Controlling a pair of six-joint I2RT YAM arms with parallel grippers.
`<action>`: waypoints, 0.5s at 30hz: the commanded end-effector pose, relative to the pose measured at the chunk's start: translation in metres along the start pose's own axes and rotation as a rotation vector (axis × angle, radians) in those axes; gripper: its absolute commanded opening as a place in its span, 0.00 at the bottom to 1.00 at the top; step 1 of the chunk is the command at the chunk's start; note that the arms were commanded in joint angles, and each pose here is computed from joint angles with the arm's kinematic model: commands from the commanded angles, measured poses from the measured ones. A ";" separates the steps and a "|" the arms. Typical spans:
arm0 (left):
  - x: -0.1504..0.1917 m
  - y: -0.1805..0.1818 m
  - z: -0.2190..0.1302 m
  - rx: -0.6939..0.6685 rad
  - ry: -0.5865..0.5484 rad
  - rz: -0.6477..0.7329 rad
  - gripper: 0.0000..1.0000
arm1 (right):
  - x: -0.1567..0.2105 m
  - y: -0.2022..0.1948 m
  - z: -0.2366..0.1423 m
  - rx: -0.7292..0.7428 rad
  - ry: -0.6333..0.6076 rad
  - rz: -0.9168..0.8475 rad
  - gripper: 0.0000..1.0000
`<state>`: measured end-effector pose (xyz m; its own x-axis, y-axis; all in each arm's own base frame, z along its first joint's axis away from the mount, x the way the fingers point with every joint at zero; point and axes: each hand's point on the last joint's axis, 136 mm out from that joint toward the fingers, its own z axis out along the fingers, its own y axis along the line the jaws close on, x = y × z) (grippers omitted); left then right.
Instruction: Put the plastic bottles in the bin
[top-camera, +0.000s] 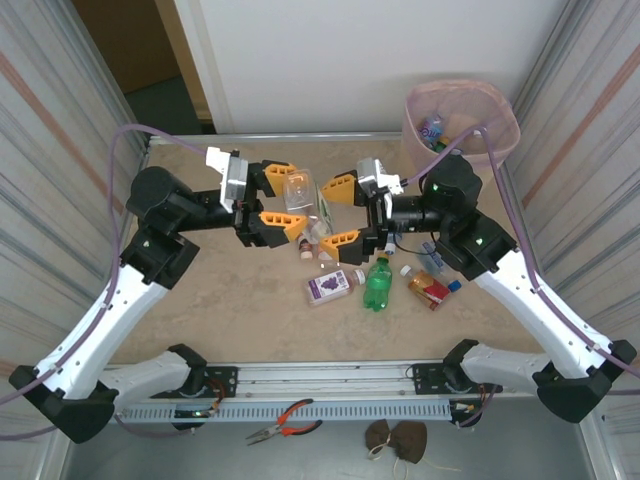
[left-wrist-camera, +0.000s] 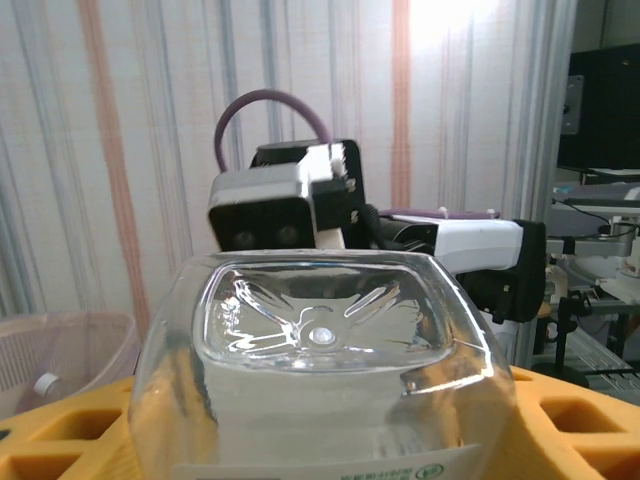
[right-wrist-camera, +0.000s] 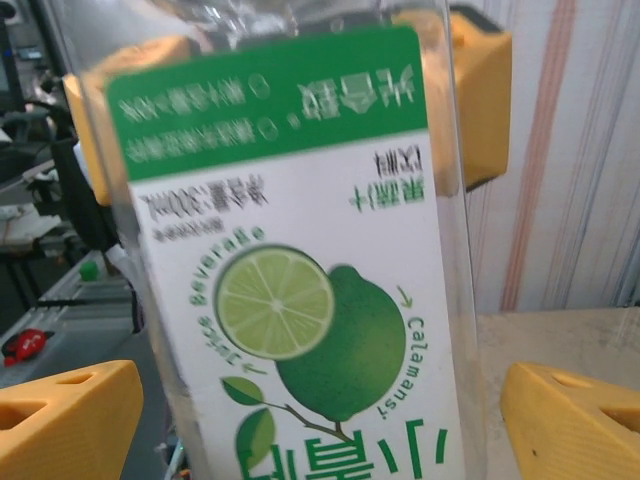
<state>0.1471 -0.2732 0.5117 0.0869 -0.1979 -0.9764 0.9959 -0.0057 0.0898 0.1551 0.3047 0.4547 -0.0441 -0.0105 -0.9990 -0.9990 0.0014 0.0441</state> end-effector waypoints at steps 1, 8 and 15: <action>-0.013 -0.014 0.003 0.052 -0.005 0.072 0.51 | -0.007 0.008 0.001 -0.020 0.000 -0.067 0.90; -0.014 -0.013 0.006 0.059 -0.006 0.077 0.51 | -0.005 0.010 0.001 -0.021 0.008 -0.080 0.78; -0.013 -0.009 0.008 0.050 -0.004 0.075 0.53 | -0.009 0.012 0.001 -0.024 0.003 -0.091 0.65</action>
<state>0.1431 -0.2809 0.5107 0.0980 -0.1773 -0.9793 0.9934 -0.0413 0.1069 0.1532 0.3072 0.4459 0.0022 -0.0429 -0.9991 -1.0000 -0.0028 -0.0021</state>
